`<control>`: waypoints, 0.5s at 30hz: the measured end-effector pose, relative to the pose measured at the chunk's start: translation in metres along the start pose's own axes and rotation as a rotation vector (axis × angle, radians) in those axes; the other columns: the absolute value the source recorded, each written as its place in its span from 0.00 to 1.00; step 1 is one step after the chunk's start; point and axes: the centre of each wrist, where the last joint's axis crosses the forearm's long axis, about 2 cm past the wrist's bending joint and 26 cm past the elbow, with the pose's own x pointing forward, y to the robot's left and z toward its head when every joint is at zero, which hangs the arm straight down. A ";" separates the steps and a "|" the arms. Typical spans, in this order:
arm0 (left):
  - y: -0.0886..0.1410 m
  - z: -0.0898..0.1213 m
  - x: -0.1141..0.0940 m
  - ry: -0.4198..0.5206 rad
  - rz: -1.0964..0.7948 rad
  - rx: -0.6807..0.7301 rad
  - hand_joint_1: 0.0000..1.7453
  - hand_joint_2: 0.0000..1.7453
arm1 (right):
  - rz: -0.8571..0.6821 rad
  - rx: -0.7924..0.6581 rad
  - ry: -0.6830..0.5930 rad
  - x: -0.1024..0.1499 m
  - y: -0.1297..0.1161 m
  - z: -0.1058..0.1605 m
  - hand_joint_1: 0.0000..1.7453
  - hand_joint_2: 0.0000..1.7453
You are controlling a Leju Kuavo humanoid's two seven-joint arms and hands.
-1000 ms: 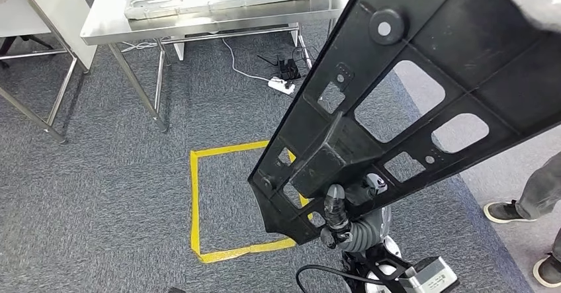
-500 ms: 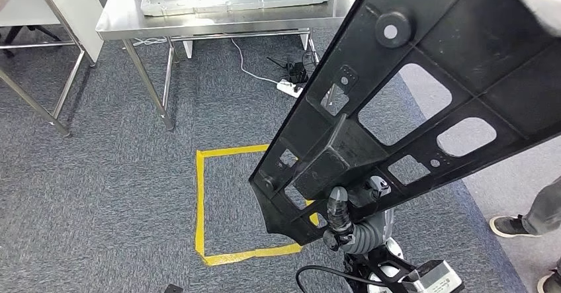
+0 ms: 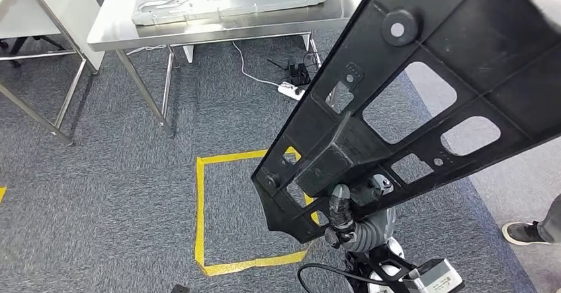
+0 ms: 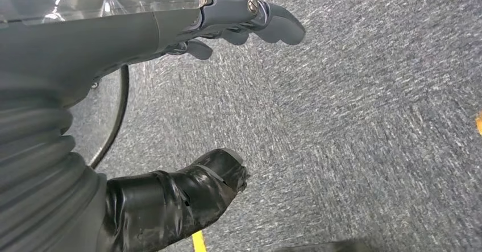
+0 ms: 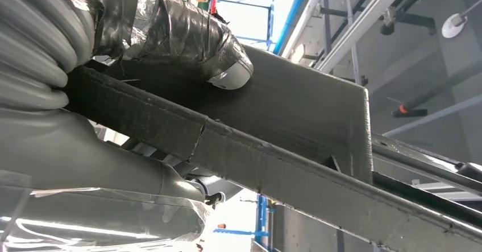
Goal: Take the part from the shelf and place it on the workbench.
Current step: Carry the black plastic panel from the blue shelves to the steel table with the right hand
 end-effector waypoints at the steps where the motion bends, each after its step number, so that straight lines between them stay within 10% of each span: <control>1: 0.000 0.000 0.000 0.001 -0.001 -0.001 0.00 1.00 | 0.000 0.001 0.000 0.000 0.000 0.000 1.00 1.00; 15: 0.002 -0.001 0.002 -0.010 -0.017 0.003 0.00 1.00 | 0.001 0.003 0.000 -0.001 -0.001 -0.001 1.00 1.00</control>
